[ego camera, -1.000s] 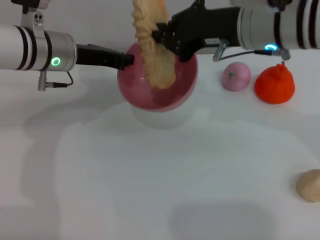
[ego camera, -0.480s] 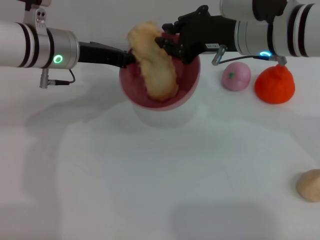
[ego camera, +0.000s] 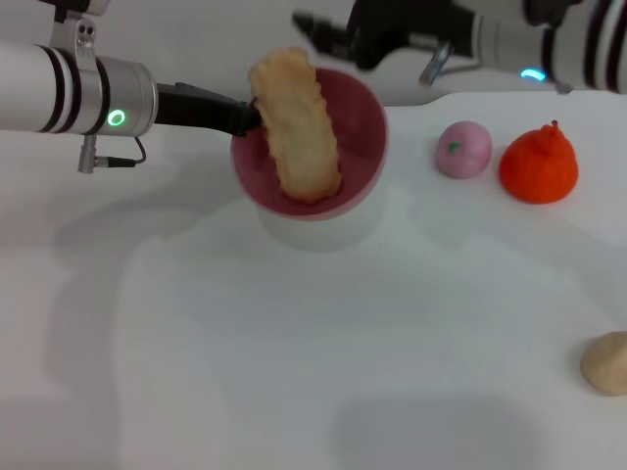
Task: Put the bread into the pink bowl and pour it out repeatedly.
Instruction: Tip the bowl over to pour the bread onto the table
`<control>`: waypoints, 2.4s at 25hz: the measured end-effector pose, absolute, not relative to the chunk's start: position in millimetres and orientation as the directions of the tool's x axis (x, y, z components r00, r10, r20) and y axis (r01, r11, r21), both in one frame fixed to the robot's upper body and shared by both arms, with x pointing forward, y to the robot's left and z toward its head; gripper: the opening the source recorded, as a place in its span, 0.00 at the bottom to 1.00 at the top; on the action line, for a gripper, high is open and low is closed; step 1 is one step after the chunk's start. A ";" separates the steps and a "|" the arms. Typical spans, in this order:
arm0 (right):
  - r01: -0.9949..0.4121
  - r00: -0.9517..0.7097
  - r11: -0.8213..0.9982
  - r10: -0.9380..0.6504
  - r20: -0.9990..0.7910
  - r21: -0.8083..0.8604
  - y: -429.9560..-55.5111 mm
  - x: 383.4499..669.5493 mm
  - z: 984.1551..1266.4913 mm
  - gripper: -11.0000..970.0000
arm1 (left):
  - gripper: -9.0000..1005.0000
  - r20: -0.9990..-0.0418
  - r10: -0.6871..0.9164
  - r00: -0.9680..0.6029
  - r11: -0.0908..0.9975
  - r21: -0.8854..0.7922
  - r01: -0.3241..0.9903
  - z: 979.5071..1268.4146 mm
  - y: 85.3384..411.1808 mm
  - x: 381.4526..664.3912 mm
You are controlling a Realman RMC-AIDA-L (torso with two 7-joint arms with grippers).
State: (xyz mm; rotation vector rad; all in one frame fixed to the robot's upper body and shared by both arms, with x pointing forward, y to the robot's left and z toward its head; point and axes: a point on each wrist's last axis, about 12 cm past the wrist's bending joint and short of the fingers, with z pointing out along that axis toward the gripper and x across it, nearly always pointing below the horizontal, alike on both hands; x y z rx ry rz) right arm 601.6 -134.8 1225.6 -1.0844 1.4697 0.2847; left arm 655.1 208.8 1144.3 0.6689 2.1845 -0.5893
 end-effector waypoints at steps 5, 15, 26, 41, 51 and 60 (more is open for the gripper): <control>-0.644 0.297 0.638 -0.301 -0.906 -0.423 -142.3 585.2 1245.2 0.56 | 0.05 -0.773 0.284 -0.567 0.761 -0.178 0.624 1143.4 208.1 655.8; -0.620 0.263 0.784 0.164 -0.951 -0.036 -216.5 582.2 1227.8 0.56 | 0.05 -0.782 0.274 -0.559 0.768 -0.172 0.617 1142.9 207.2 656.6; -0.562 0.422 0.827 0.279 -0.863 -0.008 -278.1 551.8 1180.3 0.56 | 0.05 -0.832 0.253 -0.494 0.763 -0.143 0.630 1143.3 178.1 659.3; -0.530 0.403 0.848 0.272 -0.874 0.019 -294.9 546.6 1163.1 0.56 | 0.05 -0.862 0.451 -0.232 0.730 0.207 0.651 1118.6 116.3 645.6; -0.531 0.401 0.847 0.269 -0.876 0.017 -294.5 546.7 1162.3 0.56 | 0.05 -0.868 0.487 -0.096 0.768 0.374 0.519 1111.0 126.2 642.7; -0.531 0.390 0.847 0.271 -0.880 0.026 -294.0 547.9 1159.0 0.56 | 0.05 -0.834 0.545 0.082 0.740 0.525 0.420 1104.8 125.0 624.6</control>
